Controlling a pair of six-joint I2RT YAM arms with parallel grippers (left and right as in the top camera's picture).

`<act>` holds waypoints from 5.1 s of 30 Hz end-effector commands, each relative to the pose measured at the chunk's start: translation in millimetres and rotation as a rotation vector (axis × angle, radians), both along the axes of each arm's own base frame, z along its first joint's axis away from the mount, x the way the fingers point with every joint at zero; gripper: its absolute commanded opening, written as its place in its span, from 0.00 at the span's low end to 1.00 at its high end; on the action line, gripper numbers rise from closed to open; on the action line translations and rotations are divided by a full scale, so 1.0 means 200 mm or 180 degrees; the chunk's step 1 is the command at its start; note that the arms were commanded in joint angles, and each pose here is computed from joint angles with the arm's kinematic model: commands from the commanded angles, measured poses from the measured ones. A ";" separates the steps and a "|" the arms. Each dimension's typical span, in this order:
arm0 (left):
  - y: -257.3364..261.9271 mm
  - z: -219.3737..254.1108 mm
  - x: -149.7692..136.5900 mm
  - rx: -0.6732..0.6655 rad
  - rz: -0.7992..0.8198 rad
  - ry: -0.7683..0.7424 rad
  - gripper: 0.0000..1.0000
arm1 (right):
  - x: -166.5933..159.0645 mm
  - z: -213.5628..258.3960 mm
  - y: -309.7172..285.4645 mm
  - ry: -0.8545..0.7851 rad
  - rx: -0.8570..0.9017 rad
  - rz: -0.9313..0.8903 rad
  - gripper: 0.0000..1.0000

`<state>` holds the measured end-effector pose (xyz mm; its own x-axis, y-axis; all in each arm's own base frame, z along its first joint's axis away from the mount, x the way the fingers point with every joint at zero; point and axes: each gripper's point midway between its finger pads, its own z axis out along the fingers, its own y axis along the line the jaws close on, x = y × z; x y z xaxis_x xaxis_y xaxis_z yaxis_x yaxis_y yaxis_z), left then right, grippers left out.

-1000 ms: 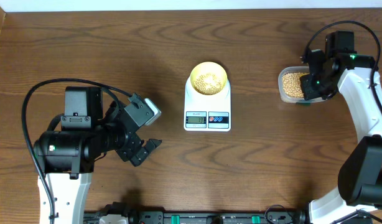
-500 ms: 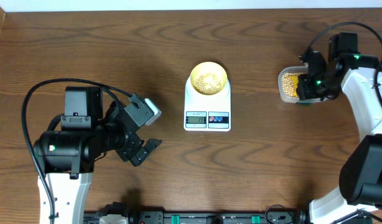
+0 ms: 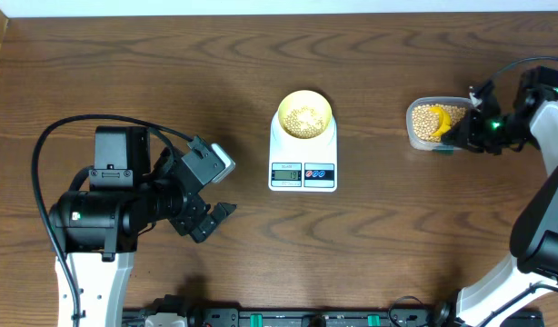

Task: Scoop item into bowl and weigh 50g on scale
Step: 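Scoop soybeans again from the tub with the right gripper, then lift the scoop and carry it toward the bowl on the scale, then tip the scoop over the yellow bowl to pour soybeans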

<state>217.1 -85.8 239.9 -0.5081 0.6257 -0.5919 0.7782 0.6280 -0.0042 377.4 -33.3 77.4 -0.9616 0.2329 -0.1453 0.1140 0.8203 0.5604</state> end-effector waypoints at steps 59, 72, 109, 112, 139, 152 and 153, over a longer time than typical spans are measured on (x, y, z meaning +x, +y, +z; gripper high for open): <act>-0.01 0.01 0.00 -0.0031 -0.0021 -0.0006 0.96 | 0.09 0.43 0.85 -0.0604 0.1930 0.0911 0.01; -0.01 0.01 0.00 -0.0031 -0.0021 -0.0006 0.96 | 0.13 0.32 1.16 -0.1033 0.1242 0.1522 0.01; -0.01 0.01 0.00 -0.0031 -0.0021 -0.0006 0.96 | 0.19 0.44 1.21 -0.2017 -0.0373 0.2062 0.01; -0.01 0.01 0.00 -0.0031 -0.0021 -0.0006 0.96 | 0.19 0.44 1.21 -0.2020 -0.0380 0.2084 0.01; -0.01 0.01 0.00 -0.0030 -0.0020 -0.0007 0.96 | 0.13 0.38 1.27 -0.2117 -0.0822 0.2507 0.01; -0.01 0.01 0.00 -0.0031 -0.0021 -0.0005 0.96 | 0.13 0.38 1.27 -0.2139 -0.0848 0.2557 0.01; -0.01 0.01 0.00 -0.0030 -0.0020 -0.0007 0.96 | 0.13 0.38 1.27 -0.2139 -0.0848 0.2557 0.01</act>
